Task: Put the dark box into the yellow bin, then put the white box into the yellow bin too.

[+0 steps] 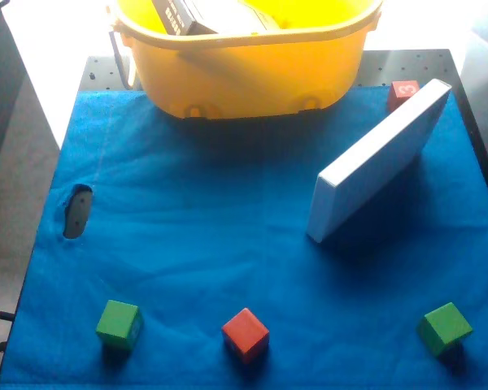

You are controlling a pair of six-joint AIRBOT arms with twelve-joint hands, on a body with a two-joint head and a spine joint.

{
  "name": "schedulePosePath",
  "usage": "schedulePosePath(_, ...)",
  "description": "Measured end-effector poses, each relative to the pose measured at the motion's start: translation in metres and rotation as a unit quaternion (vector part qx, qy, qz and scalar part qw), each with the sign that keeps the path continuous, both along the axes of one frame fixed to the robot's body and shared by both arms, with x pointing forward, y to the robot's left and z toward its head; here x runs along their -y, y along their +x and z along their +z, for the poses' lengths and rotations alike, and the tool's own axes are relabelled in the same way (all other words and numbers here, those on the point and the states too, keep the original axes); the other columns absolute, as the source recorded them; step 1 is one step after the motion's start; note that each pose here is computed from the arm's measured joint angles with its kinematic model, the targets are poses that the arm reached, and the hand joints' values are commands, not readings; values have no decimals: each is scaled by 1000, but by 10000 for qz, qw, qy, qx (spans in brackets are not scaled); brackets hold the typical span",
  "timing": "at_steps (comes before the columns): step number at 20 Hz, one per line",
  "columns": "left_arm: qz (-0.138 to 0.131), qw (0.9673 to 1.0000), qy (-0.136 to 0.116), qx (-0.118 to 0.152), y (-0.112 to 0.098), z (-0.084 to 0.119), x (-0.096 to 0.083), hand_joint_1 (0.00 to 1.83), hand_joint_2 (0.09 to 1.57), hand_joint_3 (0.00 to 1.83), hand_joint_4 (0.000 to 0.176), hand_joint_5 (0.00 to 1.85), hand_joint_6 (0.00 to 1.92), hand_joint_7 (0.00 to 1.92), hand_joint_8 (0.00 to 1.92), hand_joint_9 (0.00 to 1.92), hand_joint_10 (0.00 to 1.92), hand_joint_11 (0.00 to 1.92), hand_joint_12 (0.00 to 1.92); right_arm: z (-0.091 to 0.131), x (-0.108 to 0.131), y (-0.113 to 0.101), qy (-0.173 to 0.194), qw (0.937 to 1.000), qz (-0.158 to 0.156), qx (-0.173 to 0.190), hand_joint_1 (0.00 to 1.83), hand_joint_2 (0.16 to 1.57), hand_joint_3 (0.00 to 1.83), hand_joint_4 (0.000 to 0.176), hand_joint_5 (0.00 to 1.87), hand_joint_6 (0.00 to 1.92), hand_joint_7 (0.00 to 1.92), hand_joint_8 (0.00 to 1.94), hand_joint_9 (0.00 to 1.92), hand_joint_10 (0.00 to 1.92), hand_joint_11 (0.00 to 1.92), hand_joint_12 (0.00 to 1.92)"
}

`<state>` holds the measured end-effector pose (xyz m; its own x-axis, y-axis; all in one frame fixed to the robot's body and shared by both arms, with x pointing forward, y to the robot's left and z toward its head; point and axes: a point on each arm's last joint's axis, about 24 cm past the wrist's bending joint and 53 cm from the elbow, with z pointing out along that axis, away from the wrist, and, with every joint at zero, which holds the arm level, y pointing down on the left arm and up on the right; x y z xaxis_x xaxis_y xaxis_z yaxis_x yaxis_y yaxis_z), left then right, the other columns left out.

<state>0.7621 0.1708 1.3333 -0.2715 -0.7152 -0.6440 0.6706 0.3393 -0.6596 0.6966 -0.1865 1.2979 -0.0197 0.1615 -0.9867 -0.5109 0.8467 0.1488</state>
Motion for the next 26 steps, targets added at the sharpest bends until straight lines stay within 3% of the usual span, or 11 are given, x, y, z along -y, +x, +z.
schedulePosePath(1,16,10000,-4,-13,0,0,-1,1102,878,0,14,502,9,446,4,434,3,368,44,-3,0,-1,-38,10000,1,-45,26,984,0,41,113,0,370,5,286,1,0,523)
schedulePosePath(3,-21,10000,-23,-4,-1,1,1,1104,871,0,24,530,16,479,14,456,10,365,40,-3,-2,-2,-26,10000,17,-37,170,924,0,23,112,2,365,1,250,0,0,330)
schedulePosePath(5,-29,10000,-15,-6,-1,0,2,1113,888,3,0,508,5,457,3,444,3,357,33,-2,-1,-2,-10,10000,20,-16,275,892,0,3,110,5,341,5,212,4,6,196)
schedulePosePath(11,-21,10000,34,-46,-4,-4,-3,1105,859,0,15,579,6,493,0,464,1,413,37,-19,-4,-6,-31,9996,68,-274,194,902,4,0,95,5,339,2,278,15,142,255)
schedulePosePath(13,2,9998,118,-136,-6,-14,-7,1090,865,1,11,577,4,473,0,457,0,415,35,-30,-9,-14,-143,9992,155,-330,210,905,0,15,105,1,308,0,248,0,161,190)
schedulePosePath(16,29,9997,163,-193,-4,-18,-7,1094,886,8,0,548,0,477,2,470,5,440,42,-51,-15,-16,-266,9977,218,-582,265,899,0,0,57,0,276,3,181,0,68,141)
schedulePosePath(18,34,9997,157,-200,-4,-18,-7,1085,891,8,0,525,0,481,3,481,8,435,37,-64,-19,-18,-329,9966,271,-708,341,900,0,22,57,4,278,4,147,1,28,122)
schedulePosePath(21,26,9995,201,-228,-6,-20,-8,1047,895,7,0,513,0,495,5,475,2,422,29,-78,-25,-21,-419,9950,336,-837,344,878,0,16,61,5,259,6,169,7,57,134)
schedulePosePath(23,47,9995,218,-218,-8,-19,-12,1058,890,3,0,513,1,495,3,475,1,425,29,-89,-27,-23,-447,9937,373,-954,395,872,0,44,66,6,238,5,153,0,30,124)
schedulePosePath(25,108,9994,244,-226,-7,-18,-18,1052,875,0,0,528,7,501,5,480,3,438,34,-97,-28,-25,-487,9924,397,-1058,347,877,0,96,49,1,254,8,173,8,38,130)
schedulePosePath(26,143,9993,251,-234,-7,-18,-21,1060,876,0,0,538,10,507,7,474,0,418,26,-98,-28,-26,-485,9920,415,-1092,361,879,0,94,55,4,280,17,187,12,45,135)
